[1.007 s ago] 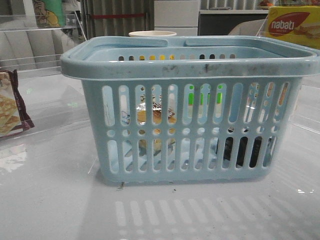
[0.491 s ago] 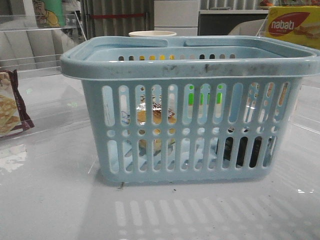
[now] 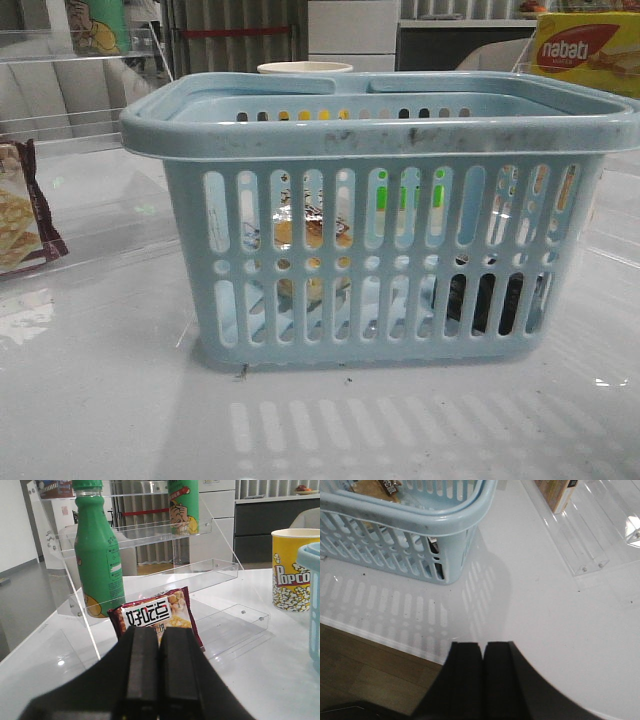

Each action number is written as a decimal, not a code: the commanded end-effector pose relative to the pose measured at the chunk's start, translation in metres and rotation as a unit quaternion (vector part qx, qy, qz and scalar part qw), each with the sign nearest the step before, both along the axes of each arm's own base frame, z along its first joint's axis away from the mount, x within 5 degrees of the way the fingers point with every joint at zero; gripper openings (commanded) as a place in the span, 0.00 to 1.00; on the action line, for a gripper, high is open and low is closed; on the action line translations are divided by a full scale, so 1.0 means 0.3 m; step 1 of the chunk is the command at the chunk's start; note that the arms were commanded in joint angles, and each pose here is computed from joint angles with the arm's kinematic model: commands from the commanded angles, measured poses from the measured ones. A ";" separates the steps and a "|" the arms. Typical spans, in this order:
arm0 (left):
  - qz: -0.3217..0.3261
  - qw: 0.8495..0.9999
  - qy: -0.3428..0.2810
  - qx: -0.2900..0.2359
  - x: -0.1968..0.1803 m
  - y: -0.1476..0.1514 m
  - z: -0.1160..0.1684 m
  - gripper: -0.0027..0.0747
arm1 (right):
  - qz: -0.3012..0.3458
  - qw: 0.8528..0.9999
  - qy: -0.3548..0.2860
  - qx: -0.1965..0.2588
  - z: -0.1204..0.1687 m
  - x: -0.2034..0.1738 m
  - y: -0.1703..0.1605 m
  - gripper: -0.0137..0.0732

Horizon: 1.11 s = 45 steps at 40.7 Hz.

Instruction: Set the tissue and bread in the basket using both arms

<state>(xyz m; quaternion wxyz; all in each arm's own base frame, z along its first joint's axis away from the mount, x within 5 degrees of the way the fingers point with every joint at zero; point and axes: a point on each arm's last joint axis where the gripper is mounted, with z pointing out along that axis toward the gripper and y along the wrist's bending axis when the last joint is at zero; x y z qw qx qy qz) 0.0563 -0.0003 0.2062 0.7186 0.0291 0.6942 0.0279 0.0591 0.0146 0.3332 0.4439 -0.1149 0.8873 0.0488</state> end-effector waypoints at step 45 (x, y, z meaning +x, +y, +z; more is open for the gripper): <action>-0.001 0.998 -0.055 -0.007 -0.008 0.001 0.032 0.15 | -0.033 0.993 -0.111 0.004 -0.014 -0.024 -0.022 0.22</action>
